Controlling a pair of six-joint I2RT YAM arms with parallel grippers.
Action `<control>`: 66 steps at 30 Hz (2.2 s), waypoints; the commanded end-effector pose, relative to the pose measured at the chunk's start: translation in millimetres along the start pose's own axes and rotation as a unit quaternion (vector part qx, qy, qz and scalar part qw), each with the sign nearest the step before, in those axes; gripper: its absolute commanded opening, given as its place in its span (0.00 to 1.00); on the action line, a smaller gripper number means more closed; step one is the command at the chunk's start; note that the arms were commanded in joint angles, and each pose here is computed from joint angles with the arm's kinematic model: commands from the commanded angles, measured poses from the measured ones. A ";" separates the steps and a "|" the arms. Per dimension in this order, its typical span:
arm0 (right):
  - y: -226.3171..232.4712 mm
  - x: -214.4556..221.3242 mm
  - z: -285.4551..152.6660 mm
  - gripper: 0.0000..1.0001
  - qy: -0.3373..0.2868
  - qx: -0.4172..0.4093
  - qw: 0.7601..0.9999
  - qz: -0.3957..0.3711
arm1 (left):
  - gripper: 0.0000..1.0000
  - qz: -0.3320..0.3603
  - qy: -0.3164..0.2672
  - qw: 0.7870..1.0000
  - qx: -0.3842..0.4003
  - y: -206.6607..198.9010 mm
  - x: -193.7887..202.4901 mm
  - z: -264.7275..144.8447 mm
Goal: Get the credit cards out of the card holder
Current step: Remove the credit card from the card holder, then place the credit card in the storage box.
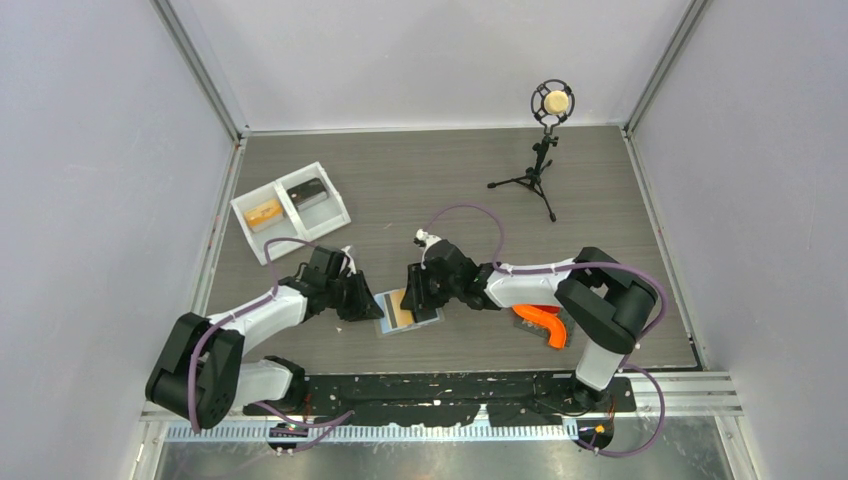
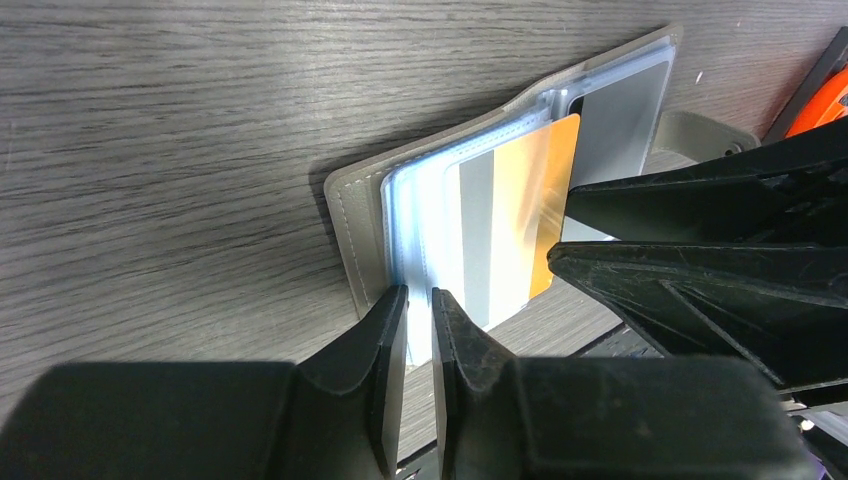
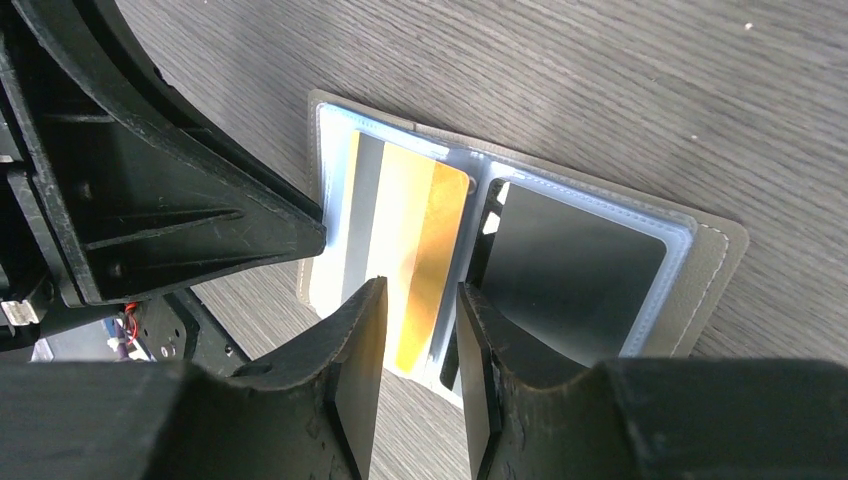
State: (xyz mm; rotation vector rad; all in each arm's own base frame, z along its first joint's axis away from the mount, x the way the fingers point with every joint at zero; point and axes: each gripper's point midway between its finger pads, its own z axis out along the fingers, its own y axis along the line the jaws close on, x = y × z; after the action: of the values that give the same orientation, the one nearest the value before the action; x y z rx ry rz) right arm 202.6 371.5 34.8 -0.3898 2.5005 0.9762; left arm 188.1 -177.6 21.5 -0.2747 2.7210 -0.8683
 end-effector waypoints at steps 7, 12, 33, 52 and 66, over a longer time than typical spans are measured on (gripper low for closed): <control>-1.7 0.7 5.6 0.39 -0.005 -0.010 1.000 -0.002 | 0.18 -0.002 0.005 0.999 -0.034 18.5 6.2 4.7; -1.4 0.8 4.8 0.29 -0.009 -0.014 1.000 0.004 | 0.18 -0.001 0.004 0.999 -0.036 19.6 6.4 5.1; -0.6 -14.0 -31.3 0.05 -0.043 -0.040 0.998 0.004 | 0.17 -0.004 0.011 0.999 -0.048 23.7 6.6 7.8; 9.0 -35.2 -70.4 0.05 -0.081 -0.049 0.994 -0.048 | 0.24 0.004 0.002 1.000 -0.010 -2.5 -2.1 -7.2; 44.4 -65.3 -119.3 0.05 -0.210 0.037 0.897 -0.388 | 0.61 0.014 -0.072 0.993 0.091 -92.0 -38.9 -89.1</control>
State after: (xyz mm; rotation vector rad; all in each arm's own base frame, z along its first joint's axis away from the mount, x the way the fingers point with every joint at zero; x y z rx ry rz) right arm 203.1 325.4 143.5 -0.7319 1.9850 0.8235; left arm 208.7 -186.9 120.2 -0.2156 2.5337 -0.9528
